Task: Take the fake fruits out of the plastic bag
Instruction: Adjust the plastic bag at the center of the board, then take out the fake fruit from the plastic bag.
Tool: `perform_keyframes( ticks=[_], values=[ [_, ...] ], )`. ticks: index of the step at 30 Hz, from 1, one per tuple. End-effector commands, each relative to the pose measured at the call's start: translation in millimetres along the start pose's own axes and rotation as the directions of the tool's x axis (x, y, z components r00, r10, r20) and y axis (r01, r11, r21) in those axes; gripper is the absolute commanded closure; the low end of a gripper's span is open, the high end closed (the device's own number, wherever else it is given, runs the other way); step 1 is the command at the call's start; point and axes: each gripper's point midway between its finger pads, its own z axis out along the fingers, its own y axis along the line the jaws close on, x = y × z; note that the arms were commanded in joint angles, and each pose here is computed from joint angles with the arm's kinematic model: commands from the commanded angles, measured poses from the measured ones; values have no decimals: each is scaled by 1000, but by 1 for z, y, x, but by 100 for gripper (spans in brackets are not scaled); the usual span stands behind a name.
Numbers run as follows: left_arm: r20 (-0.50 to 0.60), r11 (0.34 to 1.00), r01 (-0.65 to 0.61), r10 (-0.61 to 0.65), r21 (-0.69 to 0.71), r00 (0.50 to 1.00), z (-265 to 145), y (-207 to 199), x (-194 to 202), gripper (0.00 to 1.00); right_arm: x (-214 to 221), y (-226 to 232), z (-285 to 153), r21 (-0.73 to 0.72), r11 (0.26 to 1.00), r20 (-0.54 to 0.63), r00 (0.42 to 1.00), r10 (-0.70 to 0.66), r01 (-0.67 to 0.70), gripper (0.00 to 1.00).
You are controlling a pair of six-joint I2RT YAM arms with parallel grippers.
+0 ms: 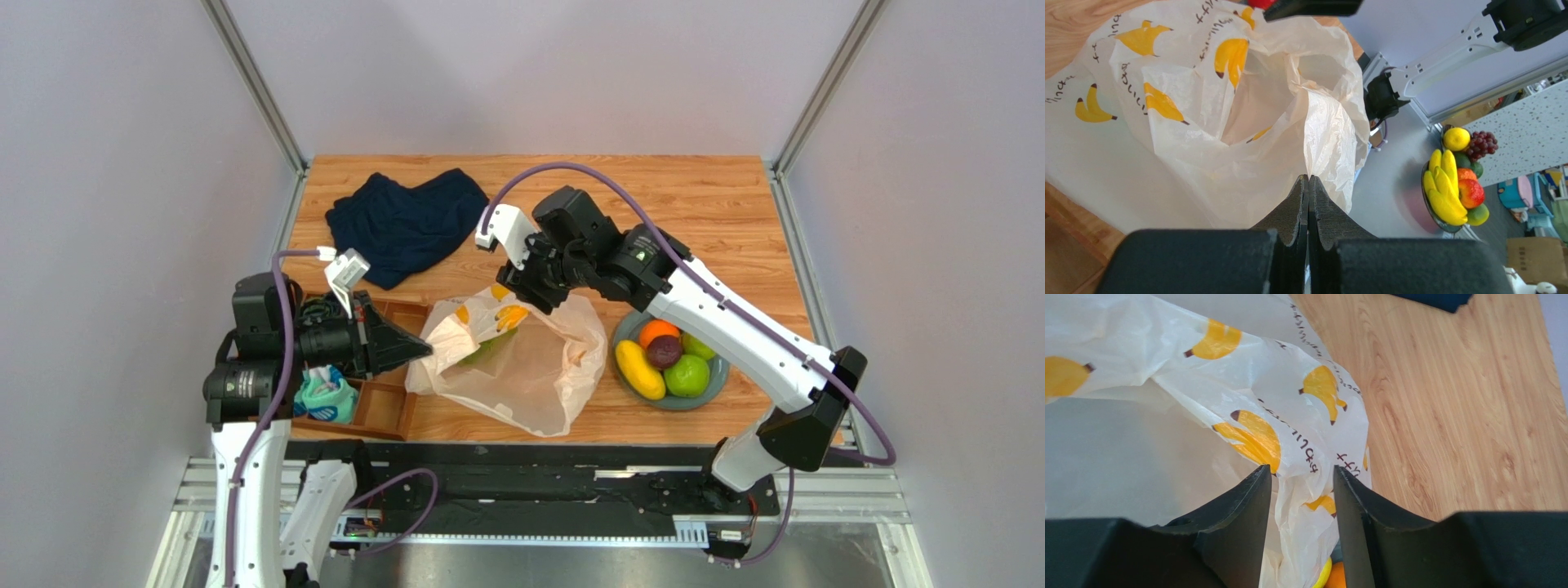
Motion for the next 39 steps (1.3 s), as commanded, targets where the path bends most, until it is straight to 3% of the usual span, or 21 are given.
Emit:
perform_keyframes(
  ticks=[1, 3, 8, 13, 17, 18, 21, 22, 25, 33, 39],
  values=[
    [18, 999, 12, -12, 30, 1000, 5, 4, -15, 100, -27, 40, -23, -211, 971, 138, 987, -84, 113, 53],
    [22, 999, 16, -16, 34, 1000, 6, 5, -17, 100, -16, 53, -12, -249, 961, 110, 989, -98, 123, 58],
    [31, 999, 25, -26, 32, 999, 4, 1, -17, 100, 11, 79, 24, -346, 938, -31, 1000, 1, -12, 77],
    [38, 999, 18, -19, 38, 999, 0, -7, -19, 100, 28, 74, 84, -254, 949, -166, 975, 145, -185, 85],
    [39, 999, 18, -19, 37, 999, -4, -13, -17, 100, 34, 58, 130, -99, 938, -227, 926, 303, -331, 83],
    [41, 999, 5, -6, 37, 999, -7, -18, -17, 100, 35, 53, 138, -63, 931, -229, 913, 338, -361, 80],
    [21, 998, 4, -5, 56, 1000, -13, -33, -8, 100, 37, 41, 164, 41, 901, -230, 874, 429, -431, 49],
    [14, 998, 6, -7, 67, 1000, -15, -38, -4, 100, 37, 40, 170, 60, 888, -226, 861, 456, -455, 30],
    [-19, 995, 2, 0, 102, 1000, -22, -57, 13, 100, 42, 36, 190, 122, 865, -221, 837, 501, -486, 14],
    [-37, 990, 27, -22, 140, 999, -25, -68, 36, 100, 47, 59, 240, 182, 866, -232, 836, 498, -466, 10],
    [-29, 990, 30, -26, 139, 999, -24, -65, 36, 100, 79, 81, 260, 178, 896, -320, 837, 444, -407, 17]
  ],
)
